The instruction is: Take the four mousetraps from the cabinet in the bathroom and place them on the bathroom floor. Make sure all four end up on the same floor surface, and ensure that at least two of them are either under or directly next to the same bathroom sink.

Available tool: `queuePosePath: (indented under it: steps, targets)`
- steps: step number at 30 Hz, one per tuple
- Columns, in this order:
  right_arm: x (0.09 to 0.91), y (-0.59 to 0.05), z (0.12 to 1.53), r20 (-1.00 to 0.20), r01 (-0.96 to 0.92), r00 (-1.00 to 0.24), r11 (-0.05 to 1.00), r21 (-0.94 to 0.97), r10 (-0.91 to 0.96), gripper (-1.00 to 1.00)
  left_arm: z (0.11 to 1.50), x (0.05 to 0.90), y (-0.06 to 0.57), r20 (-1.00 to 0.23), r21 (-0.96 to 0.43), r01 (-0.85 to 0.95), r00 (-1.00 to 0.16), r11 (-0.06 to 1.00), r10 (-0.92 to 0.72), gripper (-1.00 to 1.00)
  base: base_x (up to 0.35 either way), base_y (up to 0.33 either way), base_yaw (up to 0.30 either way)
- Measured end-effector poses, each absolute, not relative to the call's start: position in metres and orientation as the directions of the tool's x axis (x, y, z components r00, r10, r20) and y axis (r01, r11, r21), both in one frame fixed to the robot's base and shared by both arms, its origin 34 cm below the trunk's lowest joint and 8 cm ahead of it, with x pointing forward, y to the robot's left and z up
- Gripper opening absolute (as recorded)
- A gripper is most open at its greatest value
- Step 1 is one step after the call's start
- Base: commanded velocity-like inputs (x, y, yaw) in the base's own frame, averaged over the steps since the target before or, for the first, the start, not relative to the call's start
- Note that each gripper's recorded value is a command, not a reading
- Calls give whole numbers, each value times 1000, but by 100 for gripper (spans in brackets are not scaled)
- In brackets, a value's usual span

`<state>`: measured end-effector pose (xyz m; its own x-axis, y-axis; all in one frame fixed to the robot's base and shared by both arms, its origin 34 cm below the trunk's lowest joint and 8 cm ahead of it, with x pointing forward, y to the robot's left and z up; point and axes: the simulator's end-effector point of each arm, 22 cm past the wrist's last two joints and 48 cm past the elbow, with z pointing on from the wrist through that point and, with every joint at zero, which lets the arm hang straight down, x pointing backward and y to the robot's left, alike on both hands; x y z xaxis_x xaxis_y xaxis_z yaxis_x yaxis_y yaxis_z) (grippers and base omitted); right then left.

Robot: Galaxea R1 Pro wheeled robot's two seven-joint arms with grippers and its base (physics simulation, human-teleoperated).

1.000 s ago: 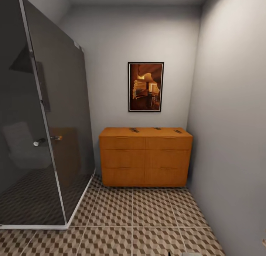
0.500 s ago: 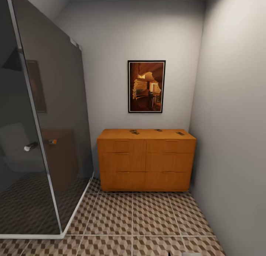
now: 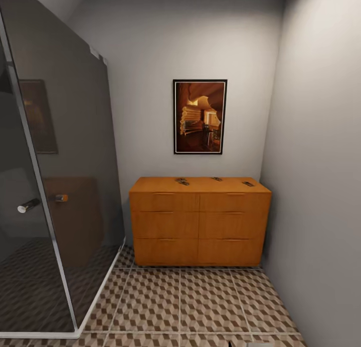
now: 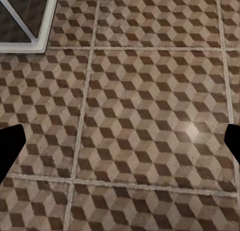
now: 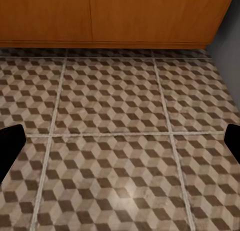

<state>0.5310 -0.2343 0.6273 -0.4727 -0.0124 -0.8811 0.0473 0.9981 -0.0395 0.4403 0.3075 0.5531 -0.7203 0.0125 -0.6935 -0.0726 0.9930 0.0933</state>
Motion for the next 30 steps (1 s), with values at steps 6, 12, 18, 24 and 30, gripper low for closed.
queuePosePath:
  steps: [6,12,18,24,30]
  targets:
    - [531,-234,627,-881,47,-473,998,-40,-13,100,553,440,307,-693,93,-73,-721,993,12,100,207,0,0]
    - [531,-234,627,-881,47,-473,998,-39,-12,100,553,440,307,-693,93,-73,-721,993,12,100,201,0,0]
    - [531,-234,627,-881,48,-473,998,-39,-12,100,553,440,307,-693,93,-73,-720,993,12,100,197,0,0]
    - [531,-234,627,-881,48,-473,998,-39,-12,100,553,440,307,-693,93,-73,-720,993,12,100,193,0,0]
    - [531,-234,627,-881,48,-473,998,-39,-12,100,553,440,307,-693,93,-72,-721,993,12,100,136,0,0]
